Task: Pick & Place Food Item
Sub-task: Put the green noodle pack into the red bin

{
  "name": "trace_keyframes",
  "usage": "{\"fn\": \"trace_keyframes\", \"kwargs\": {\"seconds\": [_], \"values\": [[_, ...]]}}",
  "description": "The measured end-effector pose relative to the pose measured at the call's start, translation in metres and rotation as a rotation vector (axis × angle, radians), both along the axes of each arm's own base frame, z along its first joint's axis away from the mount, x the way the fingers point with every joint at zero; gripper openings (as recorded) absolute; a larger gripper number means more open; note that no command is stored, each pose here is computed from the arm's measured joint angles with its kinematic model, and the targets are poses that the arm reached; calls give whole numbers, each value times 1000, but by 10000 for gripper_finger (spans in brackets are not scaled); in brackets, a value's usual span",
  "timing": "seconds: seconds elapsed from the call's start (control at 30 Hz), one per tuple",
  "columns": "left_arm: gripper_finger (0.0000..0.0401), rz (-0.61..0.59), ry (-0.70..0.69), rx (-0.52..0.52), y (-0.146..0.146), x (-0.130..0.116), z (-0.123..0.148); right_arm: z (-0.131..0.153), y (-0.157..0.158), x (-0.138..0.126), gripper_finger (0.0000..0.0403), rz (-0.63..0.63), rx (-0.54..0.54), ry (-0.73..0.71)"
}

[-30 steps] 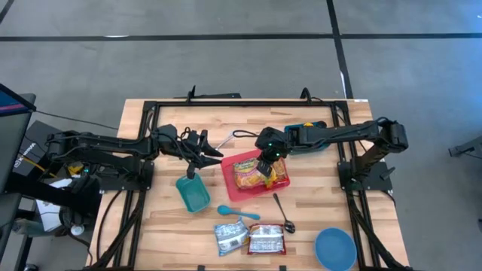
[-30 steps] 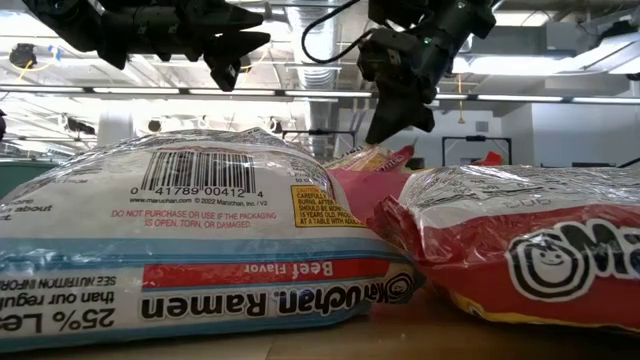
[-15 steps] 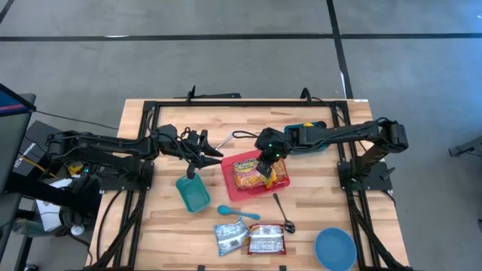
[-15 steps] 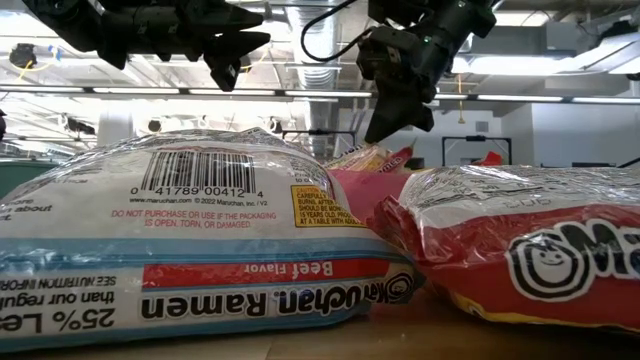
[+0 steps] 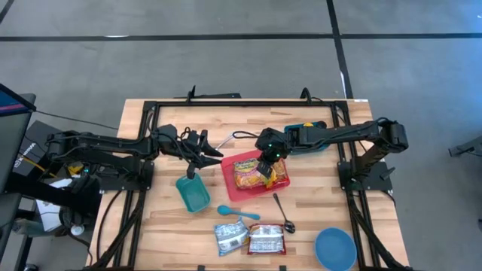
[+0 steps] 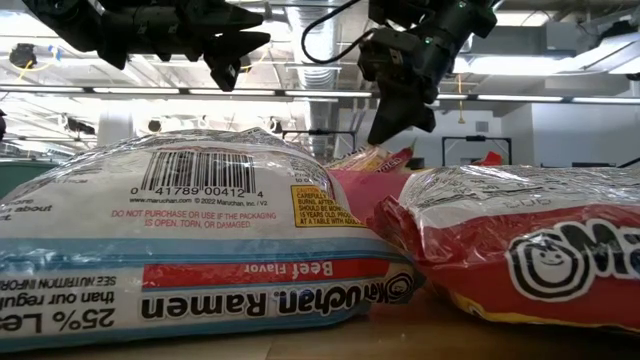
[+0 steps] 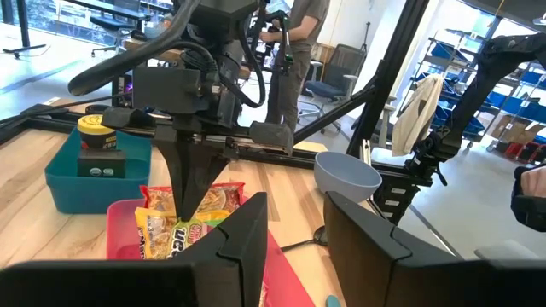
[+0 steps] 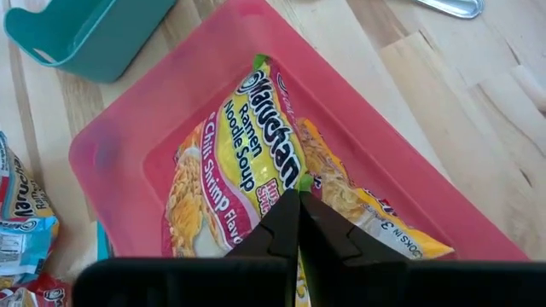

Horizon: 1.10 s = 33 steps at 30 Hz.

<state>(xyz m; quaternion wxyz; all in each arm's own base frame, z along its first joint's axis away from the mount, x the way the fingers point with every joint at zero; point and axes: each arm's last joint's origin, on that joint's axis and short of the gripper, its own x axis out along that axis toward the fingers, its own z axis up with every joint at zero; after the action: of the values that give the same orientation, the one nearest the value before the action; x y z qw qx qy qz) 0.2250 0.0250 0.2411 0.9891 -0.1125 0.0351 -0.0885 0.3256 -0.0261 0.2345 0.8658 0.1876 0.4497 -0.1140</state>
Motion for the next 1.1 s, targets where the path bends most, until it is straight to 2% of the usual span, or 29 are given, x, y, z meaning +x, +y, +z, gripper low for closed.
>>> {"fn": "trace_keyframes", "kwargs": {"seconds": [0.33,0.8,1.1], "values": [[112,0,0,0,0,0,0,0,0,-1,63,0,1,6],[112,0,0,0,0,0,0,0,0,-2,67,17,-7,21],[112,16,-4,24,0,0,0,13,-1,1,67,31,-18,14]]}}
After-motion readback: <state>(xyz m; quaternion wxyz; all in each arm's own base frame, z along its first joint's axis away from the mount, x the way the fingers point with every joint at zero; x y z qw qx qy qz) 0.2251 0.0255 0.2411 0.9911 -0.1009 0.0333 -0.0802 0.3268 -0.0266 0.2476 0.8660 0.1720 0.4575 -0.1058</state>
